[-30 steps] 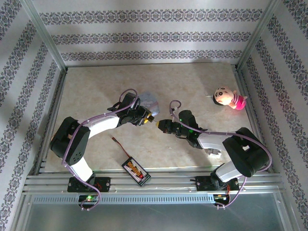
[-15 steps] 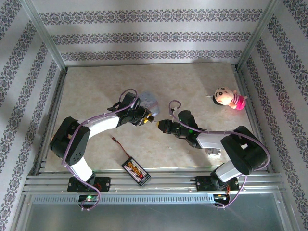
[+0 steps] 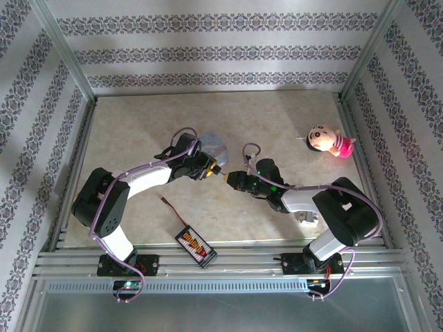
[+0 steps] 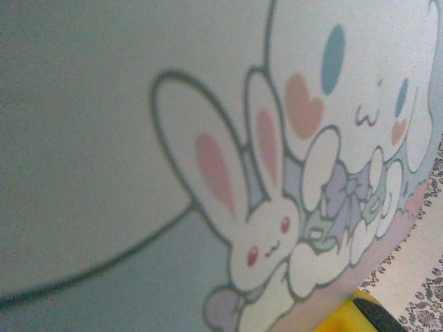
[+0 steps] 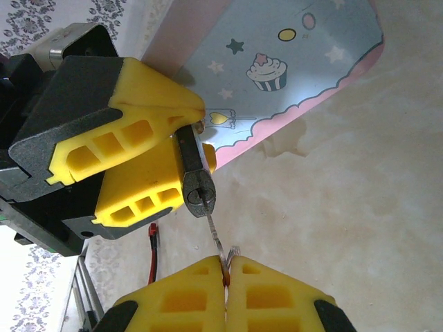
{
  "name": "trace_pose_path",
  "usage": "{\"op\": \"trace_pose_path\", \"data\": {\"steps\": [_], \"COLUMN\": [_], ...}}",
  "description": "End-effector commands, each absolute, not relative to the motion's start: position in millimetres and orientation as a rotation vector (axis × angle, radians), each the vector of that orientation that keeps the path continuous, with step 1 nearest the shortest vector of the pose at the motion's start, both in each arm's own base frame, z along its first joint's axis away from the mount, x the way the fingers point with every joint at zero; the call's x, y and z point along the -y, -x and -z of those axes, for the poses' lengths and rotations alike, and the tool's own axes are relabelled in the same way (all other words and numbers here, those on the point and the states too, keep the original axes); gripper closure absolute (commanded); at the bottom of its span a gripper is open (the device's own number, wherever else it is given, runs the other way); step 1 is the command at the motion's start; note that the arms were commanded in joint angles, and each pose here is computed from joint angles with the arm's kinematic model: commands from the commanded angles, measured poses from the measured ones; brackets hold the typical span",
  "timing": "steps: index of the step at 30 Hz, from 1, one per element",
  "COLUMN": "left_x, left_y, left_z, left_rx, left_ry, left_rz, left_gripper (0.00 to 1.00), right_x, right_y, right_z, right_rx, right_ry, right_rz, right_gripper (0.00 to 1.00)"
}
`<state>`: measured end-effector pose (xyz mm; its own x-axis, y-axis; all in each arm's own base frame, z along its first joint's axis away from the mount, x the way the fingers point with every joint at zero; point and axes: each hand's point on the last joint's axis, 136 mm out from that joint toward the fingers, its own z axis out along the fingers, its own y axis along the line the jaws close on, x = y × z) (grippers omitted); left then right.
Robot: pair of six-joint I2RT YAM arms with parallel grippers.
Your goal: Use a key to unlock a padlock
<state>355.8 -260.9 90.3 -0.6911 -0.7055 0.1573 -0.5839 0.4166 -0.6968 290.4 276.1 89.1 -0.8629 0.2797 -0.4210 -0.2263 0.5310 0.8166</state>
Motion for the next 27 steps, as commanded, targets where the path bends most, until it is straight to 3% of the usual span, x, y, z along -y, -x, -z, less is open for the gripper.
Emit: {"op": "trace_pose_path", "data": {"steps": [1, 27], "left_x": [269.4, 269.0], "left_y": [-353.0, -354.4], "left_z": [-91.8, -90.8], "left_rx": [-2.516, -2.520], "left_ry": [1.173, 1.163], "left_rz": [1.200, 1.180], "left_gripper": [1.00, 1.00], "right_x": [-276.6, -284.1], "right_y": [-297.4, -298.8], "right_z": [-100.1, -90.4], "right_rx": [-2.195, -2.247], "right_ry": [-0.036, -0.095], "right_rz": [-1.344, -1.342], "right_gripper": [1.00, 1.00]}}
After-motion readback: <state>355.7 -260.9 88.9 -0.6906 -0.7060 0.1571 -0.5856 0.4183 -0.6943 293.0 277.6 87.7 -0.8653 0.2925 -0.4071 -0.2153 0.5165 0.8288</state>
